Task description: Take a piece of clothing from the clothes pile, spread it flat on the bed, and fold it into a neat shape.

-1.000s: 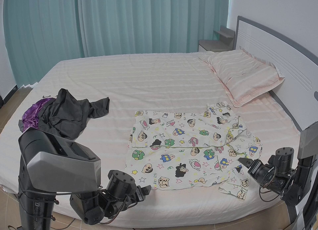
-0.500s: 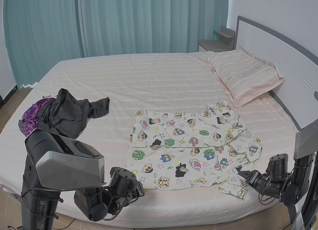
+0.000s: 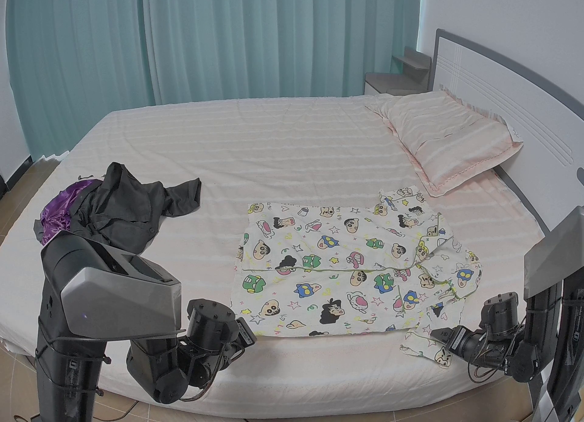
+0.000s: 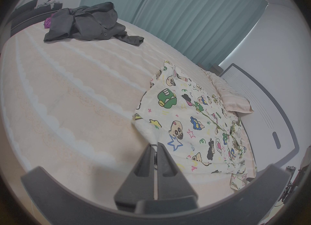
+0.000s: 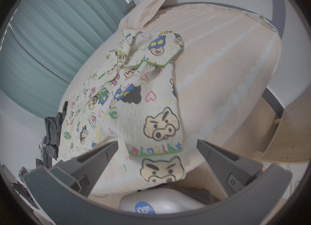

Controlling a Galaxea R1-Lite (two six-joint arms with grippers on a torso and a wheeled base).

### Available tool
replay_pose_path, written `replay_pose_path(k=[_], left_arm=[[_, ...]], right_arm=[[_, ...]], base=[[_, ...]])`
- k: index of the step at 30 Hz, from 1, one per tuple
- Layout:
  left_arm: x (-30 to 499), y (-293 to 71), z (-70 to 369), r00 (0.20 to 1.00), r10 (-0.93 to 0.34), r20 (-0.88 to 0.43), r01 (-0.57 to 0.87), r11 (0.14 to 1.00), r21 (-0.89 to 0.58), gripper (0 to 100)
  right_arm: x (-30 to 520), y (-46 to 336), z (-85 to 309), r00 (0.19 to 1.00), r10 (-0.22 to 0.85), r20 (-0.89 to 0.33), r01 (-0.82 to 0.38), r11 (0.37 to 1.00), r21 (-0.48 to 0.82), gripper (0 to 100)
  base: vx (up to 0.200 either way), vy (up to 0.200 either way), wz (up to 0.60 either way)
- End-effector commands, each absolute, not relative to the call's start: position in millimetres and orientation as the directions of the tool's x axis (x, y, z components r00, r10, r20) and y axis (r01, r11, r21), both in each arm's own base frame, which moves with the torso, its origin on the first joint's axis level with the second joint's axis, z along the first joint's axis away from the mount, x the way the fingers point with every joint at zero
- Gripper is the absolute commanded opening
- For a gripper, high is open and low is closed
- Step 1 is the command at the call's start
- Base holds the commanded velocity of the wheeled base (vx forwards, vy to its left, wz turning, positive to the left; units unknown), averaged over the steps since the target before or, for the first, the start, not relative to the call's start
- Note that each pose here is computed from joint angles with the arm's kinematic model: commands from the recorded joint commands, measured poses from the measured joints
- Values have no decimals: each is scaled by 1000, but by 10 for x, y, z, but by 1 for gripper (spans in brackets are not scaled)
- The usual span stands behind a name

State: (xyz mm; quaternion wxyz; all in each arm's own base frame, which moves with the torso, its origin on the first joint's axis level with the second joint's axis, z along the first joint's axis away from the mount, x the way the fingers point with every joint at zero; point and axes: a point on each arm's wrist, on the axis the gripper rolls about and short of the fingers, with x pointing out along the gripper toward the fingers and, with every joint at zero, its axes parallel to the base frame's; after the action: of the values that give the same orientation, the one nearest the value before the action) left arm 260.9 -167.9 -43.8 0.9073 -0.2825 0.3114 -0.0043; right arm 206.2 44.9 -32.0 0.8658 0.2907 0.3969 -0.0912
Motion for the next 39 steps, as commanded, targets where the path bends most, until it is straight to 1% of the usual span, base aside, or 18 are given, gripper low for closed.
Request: replay_pose_path(k=[1,6,8,9,15,19,21,25,28,31,34,38,39], left_arm=[[2599,-1633,-433,807,-172,-565,-180,839,-513,0],[2600,-1633,-432,808,-173,-563,-179,839,-514,0],[2601,-1634,-431,809,-173,-562,-179,838,-516,0],[2601,-1634,-431,809,-173,-562,-179,838,-516,0],[2598,-1632,-432,808,-173,-563,-179,839,-514,0],[2591,-1638,-420,809,-175,-561,-174,841,-512,0],[2551,-1617,-426,802,-171,-573,-178,846,-502,0],[2521,-1614,-383,803,-176,-569,-172,846,-505,0],[2456,-1586,-325,801,-179,-571,-162,854,-495,0],[2372,-1572,-317,789,-184,-587,-142,874,-464,0],[2315,-1568,-328,778,-186,-601,-130,887,-442,0],[2261,-1571,-341,767,-189,-613,-124,894,-431,0],[2208,-1584,-355,757,-195,-624,-115,900,-421,0]], right_arm=[[2018,459,-434,634,72,-770,396,825,404,100],[2024,510,-490,638,78,-766,359,850,386,100],[2012,529,-521,628,78,-775,348,862,368,100],[2011,529,-524,626,78,-776,343,866,364,0],[2002,526,-534,617,74,-783,330,879,343,0],[2009,508,-515,623,68,-779,335,877,344,0],[2016,461,-422,640,45,-767,348,873,343,0],[1967,404,-269,634,25,-773,345,885,312,0],[1851,308,-60,613,11,-790,322,910,262,0],[1797,261,6,598,18,-801,293,926,240,0],[1766,226,-1,570,26,-821,277,935,221,0],[1760,220,-8,563,24,-826,278,936,217,0],[1741,214,-13,548,21,-836,282,936,209,0]], base=[[0,0,0],[0,0,0],[0,0,0],[0,0,0],[0,0,0],[0,0,0],[0,0,0],[0,0,0],[0,0,0],[0,0,0],[0,0,0],[0,0,0],[0,0,0]])
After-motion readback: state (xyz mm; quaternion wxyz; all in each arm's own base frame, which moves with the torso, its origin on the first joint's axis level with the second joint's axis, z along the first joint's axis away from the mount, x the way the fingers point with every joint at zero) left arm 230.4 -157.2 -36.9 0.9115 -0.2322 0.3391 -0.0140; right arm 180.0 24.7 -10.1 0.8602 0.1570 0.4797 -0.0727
